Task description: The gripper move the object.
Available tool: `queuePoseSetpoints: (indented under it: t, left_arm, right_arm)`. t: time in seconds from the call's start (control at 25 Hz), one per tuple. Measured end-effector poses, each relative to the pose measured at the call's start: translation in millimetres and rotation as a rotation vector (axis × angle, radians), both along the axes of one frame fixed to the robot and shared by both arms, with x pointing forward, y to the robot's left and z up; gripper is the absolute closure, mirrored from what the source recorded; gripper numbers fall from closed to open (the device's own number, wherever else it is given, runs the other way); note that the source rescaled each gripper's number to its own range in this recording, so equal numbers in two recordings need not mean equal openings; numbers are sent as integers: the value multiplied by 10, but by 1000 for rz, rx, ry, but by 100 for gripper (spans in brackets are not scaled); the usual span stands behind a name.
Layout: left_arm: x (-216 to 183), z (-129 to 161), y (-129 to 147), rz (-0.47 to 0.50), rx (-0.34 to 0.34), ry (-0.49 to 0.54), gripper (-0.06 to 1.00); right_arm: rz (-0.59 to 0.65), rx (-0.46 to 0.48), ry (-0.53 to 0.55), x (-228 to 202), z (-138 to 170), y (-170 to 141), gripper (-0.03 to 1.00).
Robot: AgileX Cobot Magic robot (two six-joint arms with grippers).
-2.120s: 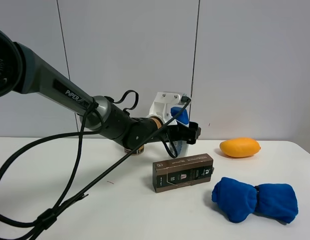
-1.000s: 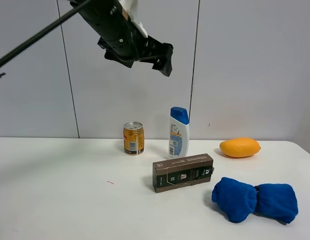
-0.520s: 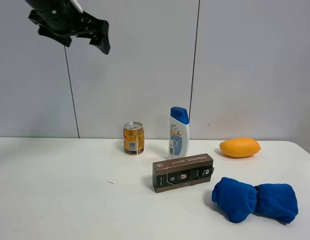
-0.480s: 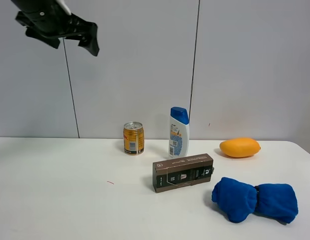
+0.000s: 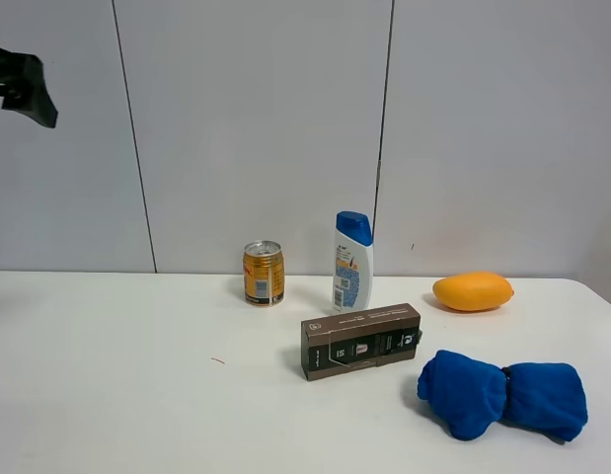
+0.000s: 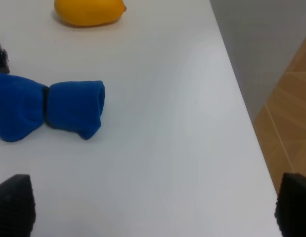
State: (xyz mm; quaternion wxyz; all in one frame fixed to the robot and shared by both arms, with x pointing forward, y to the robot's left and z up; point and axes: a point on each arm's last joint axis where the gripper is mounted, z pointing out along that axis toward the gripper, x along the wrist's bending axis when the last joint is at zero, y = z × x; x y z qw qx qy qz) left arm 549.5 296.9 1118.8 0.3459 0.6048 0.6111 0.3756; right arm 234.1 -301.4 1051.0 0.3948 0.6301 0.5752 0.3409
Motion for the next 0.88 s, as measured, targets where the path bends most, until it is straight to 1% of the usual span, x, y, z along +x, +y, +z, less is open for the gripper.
queuePoseSetpoints:
  t: [0.04,0.24,0.44,0.52,0.72,0.8,0.88]
  left_arm:
    - [0,0,0,0,0,0,-4]
    - [-473,-9,147,59,-24,-25,-4]
    - [-942,24,159,73,-32,-70,-4]
    - [-1109,16,162,77,-22,-61,-4]
    - [-1494,-19,180,87,23,16,-4]
    - [-1645,-7,182,95,21,40,-4]
    - [-1813,25,173,101,-1,45,-4]
  right_arm:
    - [0,0,0,0,0,0,-3]
    - [0,0,0,0,0,0,-3]
    - [0,0,0,0,0,0,-3]
    - [0,0,0,0,0,0,-3]
    - [0,0,0,0,0,0,-3]
    - [0,0,0,0,0,0,-3]
    - [0,0,0,0,0,0,-3]
